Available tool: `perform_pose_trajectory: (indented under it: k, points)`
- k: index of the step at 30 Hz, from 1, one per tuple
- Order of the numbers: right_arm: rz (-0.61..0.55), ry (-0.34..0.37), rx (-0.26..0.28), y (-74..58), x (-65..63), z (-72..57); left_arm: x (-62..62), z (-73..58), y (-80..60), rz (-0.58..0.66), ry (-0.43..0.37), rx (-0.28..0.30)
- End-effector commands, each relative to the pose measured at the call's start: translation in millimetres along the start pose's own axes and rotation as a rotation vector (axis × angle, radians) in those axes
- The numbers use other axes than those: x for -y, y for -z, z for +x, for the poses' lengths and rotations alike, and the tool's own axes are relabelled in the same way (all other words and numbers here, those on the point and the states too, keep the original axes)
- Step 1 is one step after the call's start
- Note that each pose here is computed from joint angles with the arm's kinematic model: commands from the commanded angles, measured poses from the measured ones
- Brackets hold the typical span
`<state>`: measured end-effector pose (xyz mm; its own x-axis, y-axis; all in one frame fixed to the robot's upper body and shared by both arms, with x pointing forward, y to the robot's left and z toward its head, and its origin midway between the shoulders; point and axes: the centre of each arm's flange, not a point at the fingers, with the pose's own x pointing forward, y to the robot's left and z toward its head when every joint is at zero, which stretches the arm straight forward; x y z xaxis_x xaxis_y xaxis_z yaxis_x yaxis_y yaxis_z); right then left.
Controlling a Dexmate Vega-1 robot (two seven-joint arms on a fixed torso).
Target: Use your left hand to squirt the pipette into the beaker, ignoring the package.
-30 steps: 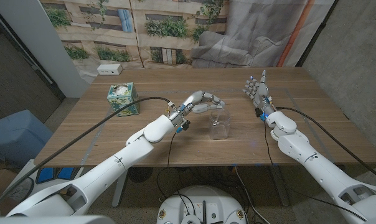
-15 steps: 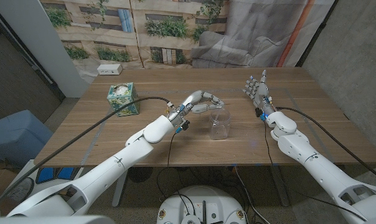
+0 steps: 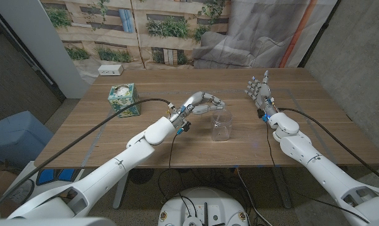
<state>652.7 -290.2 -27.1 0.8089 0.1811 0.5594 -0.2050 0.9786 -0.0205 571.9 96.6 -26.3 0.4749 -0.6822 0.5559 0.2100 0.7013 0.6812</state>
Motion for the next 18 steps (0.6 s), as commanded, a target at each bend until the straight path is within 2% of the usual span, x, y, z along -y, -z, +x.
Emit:
perform_pose_trajectory:
  k: [1, 18]
  points:
    - [0.0, 0.0, 0.0, -0.1, 0.0, 0.1, -0.8, 0.7, 2.4, -0.011, 0.017, -0.01]
    - [0.0, 0.0, 0.0, -0.2, 0.1, 0.2, -0.4, 1.6, 0.7, -0.021, 0.035, -0.006]
